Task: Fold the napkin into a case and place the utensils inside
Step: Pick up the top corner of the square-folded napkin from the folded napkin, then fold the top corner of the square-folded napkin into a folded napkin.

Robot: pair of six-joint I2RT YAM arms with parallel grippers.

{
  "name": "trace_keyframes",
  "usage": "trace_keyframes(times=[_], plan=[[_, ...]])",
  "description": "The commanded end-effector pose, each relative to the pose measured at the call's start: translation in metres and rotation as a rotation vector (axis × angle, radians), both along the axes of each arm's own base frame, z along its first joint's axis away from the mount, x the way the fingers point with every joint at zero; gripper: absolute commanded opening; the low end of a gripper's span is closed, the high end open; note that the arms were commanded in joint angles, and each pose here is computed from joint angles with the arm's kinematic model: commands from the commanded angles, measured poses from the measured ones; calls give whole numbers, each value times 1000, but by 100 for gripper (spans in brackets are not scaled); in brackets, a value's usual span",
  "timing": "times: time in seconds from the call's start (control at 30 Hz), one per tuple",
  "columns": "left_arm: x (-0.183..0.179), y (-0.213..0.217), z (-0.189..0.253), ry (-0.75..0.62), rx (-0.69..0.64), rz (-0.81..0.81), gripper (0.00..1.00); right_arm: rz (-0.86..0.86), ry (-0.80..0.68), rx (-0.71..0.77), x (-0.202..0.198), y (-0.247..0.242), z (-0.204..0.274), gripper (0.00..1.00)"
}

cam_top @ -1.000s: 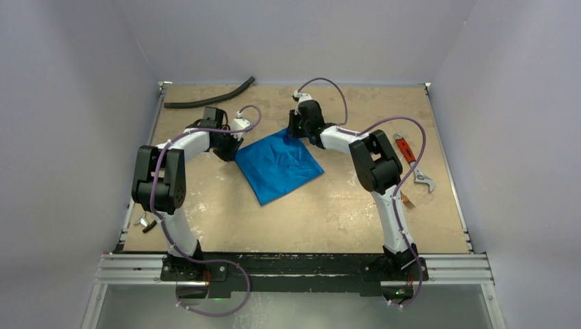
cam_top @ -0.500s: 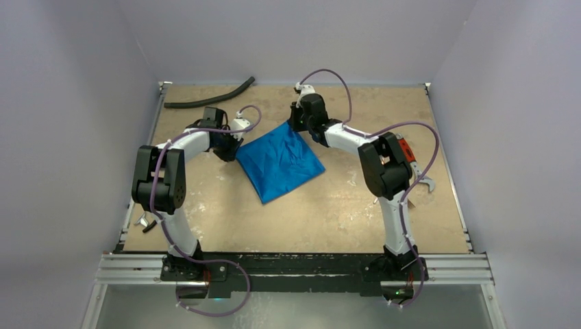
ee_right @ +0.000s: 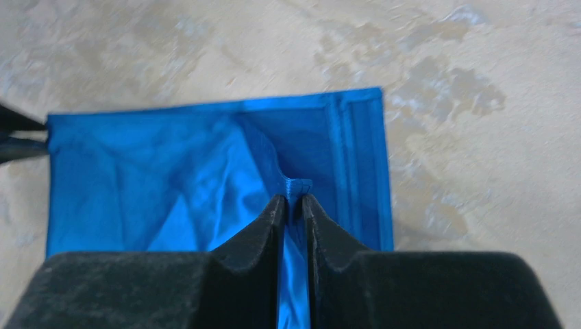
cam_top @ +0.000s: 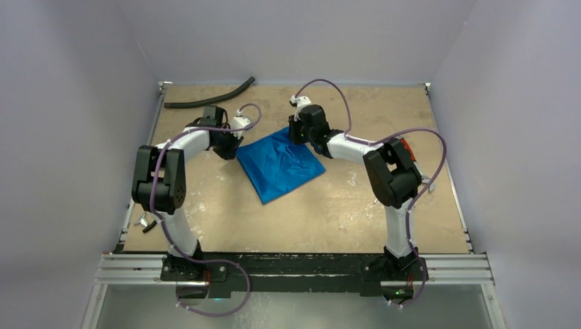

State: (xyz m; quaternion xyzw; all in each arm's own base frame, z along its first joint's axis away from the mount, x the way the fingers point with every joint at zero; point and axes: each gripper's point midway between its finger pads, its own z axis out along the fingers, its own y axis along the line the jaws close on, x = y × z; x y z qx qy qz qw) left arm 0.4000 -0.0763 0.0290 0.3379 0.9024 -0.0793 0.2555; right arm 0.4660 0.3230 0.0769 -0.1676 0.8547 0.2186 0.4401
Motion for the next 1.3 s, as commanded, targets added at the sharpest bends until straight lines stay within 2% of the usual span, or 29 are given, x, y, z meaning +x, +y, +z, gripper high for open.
trace_keyframes(times=[0.0,0.5,0.7,1.0,1.27], plan=[[10,-6,13,-29,-25,-10,18,102,-135,53,-20,13,53,20],[14,-5,34,-51,-19,-9,18,225,-96,65,-79,31,41,18],[18,-2,50,-69,-15,-12,18,300,-67,85,-115,41,34,16],[20,0,48,-57,-4,-11,18,371,-18,121,-165,56,23,15],[22,3,46,-53,5,-3,17,424,11,111,-191,64,13,13]])
